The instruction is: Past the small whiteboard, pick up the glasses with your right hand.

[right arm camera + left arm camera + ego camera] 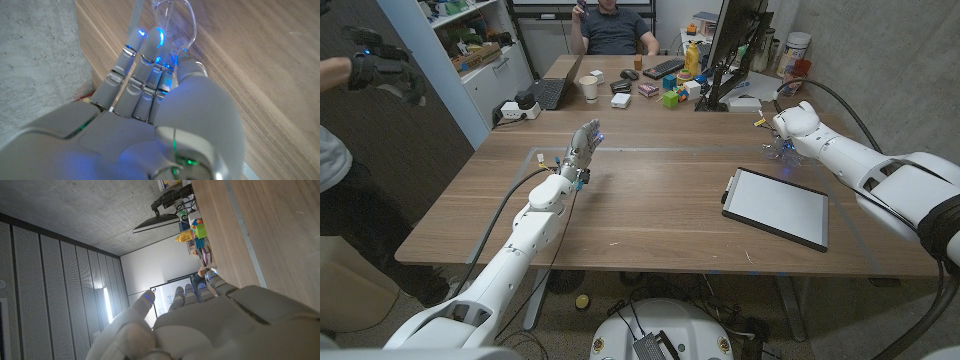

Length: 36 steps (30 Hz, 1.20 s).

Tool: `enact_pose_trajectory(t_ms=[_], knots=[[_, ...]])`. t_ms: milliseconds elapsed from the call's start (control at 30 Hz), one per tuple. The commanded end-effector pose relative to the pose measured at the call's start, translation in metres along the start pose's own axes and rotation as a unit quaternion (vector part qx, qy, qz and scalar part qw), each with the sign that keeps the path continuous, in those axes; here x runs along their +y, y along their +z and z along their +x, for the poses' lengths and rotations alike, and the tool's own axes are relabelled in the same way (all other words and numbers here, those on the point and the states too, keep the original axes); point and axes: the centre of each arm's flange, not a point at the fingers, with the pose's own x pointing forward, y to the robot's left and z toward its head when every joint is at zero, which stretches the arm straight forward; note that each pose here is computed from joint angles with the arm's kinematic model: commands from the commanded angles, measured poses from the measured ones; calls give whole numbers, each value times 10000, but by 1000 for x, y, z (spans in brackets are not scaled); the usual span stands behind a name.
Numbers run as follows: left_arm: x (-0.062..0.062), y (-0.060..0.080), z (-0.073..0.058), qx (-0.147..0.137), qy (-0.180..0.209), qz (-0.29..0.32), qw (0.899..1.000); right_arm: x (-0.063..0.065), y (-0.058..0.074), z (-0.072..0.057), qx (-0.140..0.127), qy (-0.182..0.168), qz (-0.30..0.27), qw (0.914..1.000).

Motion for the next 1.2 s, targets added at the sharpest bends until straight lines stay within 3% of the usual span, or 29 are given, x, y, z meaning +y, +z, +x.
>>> enact_pose_trajectory(t_ms=[33, 1200], knots=[[-1, 1, -1, -12, -41, 3, 10000, -1, -2, -5, 54, -82, 14, 10000], [-1, 2, 5, -28, -85, 20, 10000, -29, -25, -35, 197, -813, 484, 9953]])
